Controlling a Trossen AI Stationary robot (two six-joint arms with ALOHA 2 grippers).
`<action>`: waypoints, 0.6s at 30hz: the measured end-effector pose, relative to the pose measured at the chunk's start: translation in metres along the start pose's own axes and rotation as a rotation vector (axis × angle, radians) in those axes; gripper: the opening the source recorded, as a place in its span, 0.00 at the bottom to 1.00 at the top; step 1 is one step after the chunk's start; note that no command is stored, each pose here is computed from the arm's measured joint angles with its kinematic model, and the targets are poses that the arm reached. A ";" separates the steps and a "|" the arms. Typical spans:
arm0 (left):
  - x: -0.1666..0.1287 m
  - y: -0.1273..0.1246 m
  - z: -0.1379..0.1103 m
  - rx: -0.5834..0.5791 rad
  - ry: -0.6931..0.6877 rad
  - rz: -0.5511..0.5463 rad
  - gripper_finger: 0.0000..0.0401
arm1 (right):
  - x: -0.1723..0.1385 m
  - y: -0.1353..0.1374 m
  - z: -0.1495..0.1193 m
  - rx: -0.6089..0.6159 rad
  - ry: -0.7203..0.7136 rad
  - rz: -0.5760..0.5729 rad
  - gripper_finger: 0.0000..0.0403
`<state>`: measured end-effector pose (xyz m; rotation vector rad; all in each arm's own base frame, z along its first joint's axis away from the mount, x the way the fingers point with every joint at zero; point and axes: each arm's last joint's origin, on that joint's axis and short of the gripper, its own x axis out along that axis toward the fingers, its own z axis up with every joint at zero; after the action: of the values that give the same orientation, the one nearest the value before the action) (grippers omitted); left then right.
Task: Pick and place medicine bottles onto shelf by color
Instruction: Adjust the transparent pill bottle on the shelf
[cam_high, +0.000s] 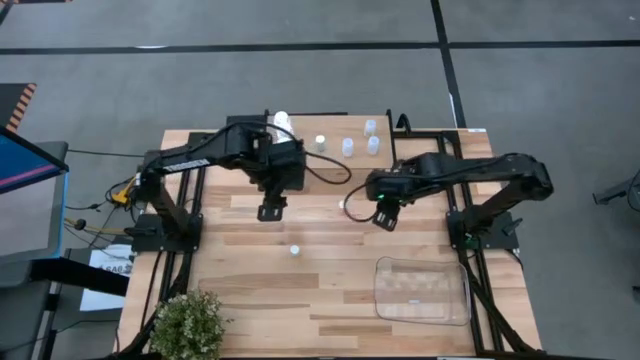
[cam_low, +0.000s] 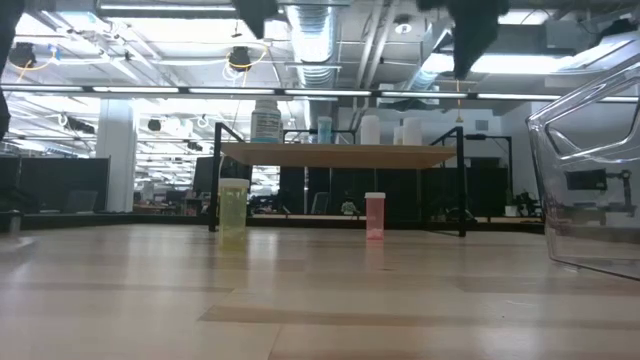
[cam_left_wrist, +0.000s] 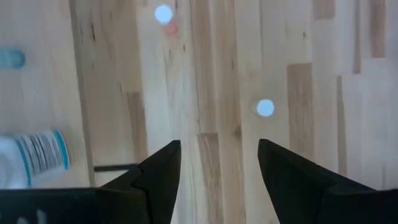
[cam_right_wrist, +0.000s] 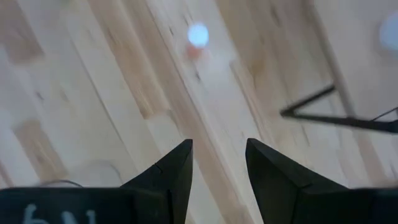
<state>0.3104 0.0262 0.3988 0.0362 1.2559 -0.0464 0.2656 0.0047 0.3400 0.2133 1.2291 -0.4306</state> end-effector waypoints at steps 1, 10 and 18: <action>0.001 0.000 -0.005 -0.013 0.000 0.006 0.49 | -0.006 -0.002 -0.002 0.000 -0.032 0.000 0.43; 0.016 -0.008 -0.062 -0.148 -0.178 0.083 0.40 | -0.051 -0.015 -0.002 0.048 -0.416 -0.037 0.43; 0.024 -0.007 -0.104 -0.196 -0.340 0.319 0.34 | -0.041 0.000 0.029 0.154 -0.635 -0.169 0.43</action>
<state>0.2183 0.0247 0.3438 0.0556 0.8983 0.3343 0.2794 0.0016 0.3879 0.0899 0.5918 -0.6795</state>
